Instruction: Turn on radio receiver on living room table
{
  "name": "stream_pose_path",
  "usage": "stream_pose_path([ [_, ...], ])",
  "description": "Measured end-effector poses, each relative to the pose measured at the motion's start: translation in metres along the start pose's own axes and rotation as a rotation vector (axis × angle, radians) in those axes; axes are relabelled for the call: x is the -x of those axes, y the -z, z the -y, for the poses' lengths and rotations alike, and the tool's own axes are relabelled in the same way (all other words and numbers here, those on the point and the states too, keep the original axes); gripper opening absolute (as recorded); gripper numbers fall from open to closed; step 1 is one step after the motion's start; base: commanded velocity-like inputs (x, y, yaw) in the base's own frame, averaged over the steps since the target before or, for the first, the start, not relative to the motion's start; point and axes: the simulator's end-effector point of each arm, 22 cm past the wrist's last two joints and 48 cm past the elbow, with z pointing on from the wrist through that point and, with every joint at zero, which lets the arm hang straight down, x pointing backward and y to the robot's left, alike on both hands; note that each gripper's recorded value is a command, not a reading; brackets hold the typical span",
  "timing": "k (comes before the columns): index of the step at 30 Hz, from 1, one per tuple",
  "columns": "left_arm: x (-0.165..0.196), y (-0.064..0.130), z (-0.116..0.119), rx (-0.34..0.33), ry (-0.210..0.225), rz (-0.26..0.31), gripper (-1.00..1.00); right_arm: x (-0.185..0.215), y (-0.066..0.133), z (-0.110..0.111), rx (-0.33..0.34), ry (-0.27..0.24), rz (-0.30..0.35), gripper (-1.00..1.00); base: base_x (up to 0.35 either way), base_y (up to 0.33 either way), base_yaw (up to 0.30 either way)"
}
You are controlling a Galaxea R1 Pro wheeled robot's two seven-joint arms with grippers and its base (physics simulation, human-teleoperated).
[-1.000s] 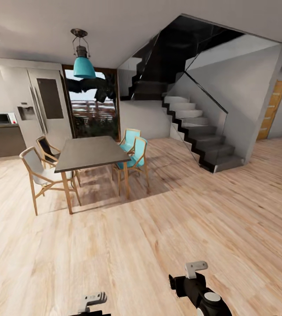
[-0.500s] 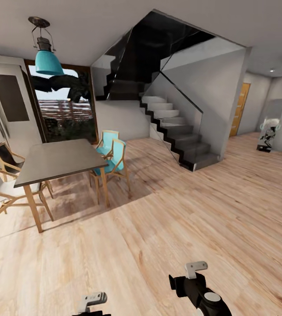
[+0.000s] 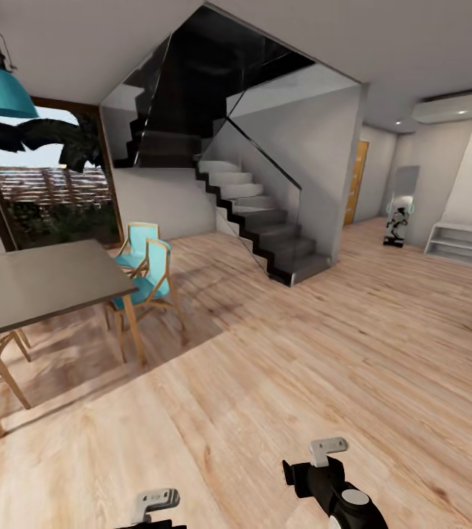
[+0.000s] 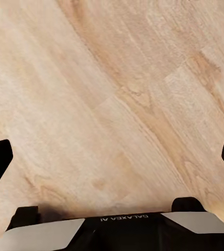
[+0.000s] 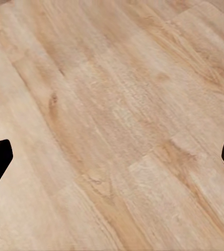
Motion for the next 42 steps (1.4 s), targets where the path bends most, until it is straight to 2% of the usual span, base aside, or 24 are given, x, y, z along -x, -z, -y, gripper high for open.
stream_pose_path([
  [10, 0.000, 0.000, 0.000, 0.000, 0.000, 0.000, 1.00, -0.003, 0.000, -0.015, 0.027, 0.026, -0.004, 1.00, 0.331, 0.000, -0.300],
  [26, 0.000, 0.000, 0.000, 0.001, 0.000, 0.001, 1.00, -0.003, 0.000, -0.016, 0.029, 0.029, -0.005, 1.00, 0.329, -0.012, -0.300],
  [42, 0.000, 0.000, -0.001, 0.003, -0.001, 0.001, 1.00, -0.003, 0.000, -0.016, 0.029, 0.029, -0.005, 1.00, 0.295, -0.131, -0.300],
])
